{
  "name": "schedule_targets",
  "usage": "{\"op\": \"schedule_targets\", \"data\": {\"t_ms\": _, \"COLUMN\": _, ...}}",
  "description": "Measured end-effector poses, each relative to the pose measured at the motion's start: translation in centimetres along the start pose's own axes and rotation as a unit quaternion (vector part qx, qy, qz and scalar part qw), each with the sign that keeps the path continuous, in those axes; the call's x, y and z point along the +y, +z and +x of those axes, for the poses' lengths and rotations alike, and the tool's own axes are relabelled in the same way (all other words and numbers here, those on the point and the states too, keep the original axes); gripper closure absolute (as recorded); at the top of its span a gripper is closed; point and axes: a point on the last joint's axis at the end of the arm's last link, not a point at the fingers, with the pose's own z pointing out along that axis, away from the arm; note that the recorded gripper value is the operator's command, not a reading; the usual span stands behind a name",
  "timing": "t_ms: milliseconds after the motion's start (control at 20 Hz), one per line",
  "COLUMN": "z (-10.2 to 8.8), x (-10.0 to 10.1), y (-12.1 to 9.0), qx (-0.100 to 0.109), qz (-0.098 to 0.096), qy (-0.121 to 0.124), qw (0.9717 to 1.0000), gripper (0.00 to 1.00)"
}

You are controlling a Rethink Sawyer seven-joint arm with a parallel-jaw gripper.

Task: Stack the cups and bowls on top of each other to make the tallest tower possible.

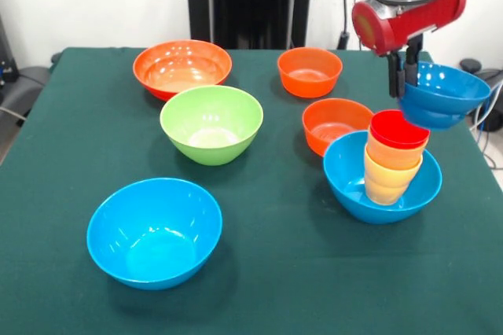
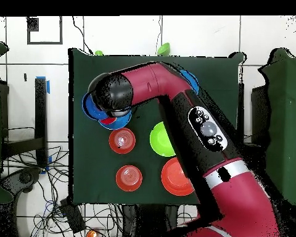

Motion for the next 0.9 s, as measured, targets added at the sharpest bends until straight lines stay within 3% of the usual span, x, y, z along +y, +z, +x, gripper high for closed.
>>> {"op": "schedule_targets", "data": {"t_ms": 500, "z": -0.7, "x": -1.5, "y": 1.0, "qx": -0.005, "qz": 0.003, "qy": 0.008, "qw": 0.9999, "gripper": 1.00}}
{"op": "schedule_targets", "data": {"t_ms": 900, "z": 0.5, "x": -3.4, "y": 1.9, "qx": 0.003, "qz": 0.024, "qy": 0.008, "qw": 0.9997, "gripper": 1.00}}
